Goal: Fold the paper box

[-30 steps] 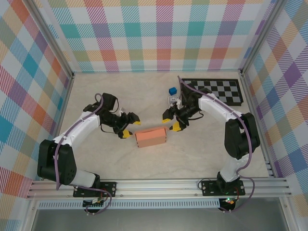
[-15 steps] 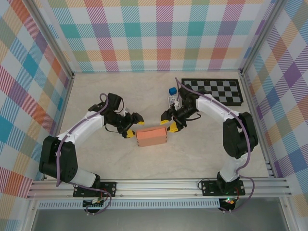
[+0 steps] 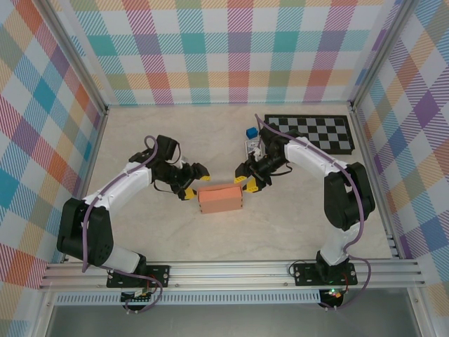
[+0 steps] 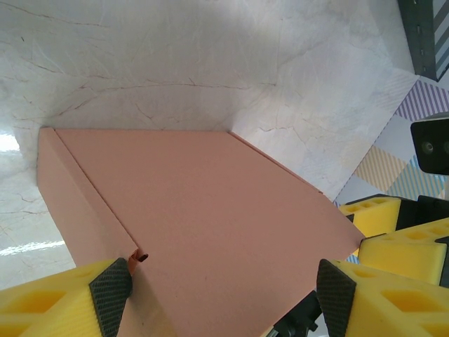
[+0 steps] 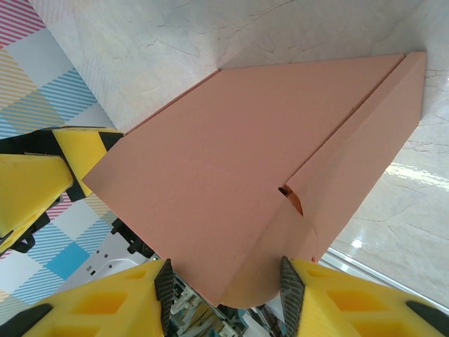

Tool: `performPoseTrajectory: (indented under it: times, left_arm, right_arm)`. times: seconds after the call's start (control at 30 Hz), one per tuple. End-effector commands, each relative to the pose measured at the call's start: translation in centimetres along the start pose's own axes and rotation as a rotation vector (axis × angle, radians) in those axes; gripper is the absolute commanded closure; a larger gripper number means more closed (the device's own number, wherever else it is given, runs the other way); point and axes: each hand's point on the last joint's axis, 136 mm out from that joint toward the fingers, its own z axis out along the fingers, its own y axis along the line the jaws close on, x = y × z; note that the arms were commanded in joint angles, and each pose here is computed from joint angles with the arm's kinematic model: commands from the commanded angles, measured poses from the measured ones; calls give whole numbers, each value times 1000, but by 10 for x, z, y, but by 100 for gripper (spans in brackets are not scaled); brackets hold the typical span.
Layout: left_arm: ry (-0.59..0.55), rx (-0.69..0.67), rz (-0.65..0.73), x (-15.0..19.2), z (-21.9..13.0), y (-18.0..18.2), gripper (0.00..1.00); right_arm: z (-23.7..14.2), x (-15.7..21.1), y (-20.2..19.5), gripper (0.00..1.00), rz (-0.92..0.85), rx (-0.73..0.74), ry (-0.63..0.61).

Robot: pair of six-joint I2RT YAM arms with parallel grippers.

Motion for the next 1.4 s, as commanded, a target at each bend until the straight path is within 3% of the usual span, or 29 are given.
performPoseTrajectory:
  times: [0.0, 0.77, 1.37]
  left_arm:
    - [29, 41, 19, 3, 3, -17, 27]
    - [33, -15, 51, 1, 10, -5, 29]
    - [23, -94, 126, -3, 9, 5, 29]
  right_arm:
    - [8, -1, 9, 55, -8, -20, 18]
    - [12, -2, 5, 64, 17, 6, 7]
    - [9, 0, -1, 59, -10, 55, 4]
